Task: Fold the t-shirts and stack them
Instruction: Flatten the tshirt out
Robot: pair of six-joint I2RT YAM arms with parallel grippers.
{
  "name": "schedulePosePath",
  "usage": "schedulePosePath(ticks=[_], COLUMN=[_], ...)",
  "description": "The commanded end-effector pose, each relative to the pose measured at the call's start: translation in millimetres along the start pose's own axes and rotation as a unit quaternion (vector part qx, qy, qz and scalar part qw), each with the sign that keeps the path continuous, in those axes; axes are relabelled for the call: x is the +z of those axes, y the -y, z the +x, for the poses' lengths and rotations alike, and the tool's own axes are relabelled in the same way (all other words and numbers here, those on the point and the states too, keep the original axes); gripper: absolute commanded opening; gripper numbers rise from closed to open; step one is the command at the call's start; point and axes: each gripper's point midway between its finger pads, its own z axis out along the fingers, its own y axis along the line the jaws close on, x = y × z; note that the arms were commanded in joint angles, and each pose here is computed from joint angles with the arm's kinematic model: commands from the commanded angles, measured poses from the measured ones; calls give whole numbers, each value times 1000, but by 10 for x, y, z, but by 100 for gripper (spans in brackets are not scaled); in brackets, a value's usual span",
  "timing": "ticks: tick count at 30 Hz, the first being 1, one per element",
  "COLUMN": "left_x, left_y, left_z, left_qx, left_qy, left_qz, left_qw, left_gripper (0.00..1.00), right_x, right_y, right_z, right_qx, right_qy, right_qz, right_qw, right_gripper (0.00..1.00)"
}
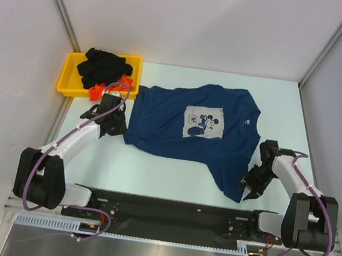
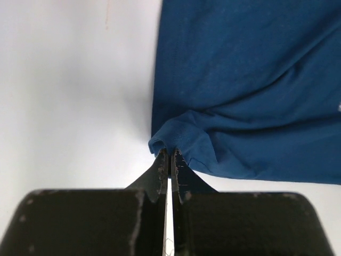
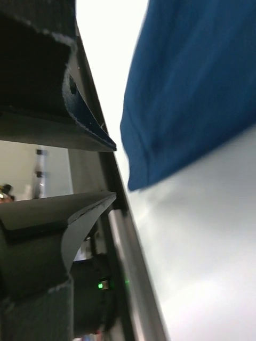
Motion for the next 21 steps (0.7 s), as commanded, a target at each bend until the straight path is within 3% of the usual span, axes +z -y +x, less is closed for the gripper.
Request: schedulePosePath(ticks=[1, 21], left_x=[-66, -174], left_y=[177, 229], left_z=[-247, -236], left_qx=[15, 22], left_qy=[23, 28], left_qz=[35, 58], left_qw=[999, 998], left_gripper=[0, 0], right_x=[31, 335], right_y=[84, 170], right_z=[16, -94], right_qx=[48, 108], right_qy=[8, 62], right_qz=[23, 34], right_qw=[999, 992], right_gripper=[41, 39])
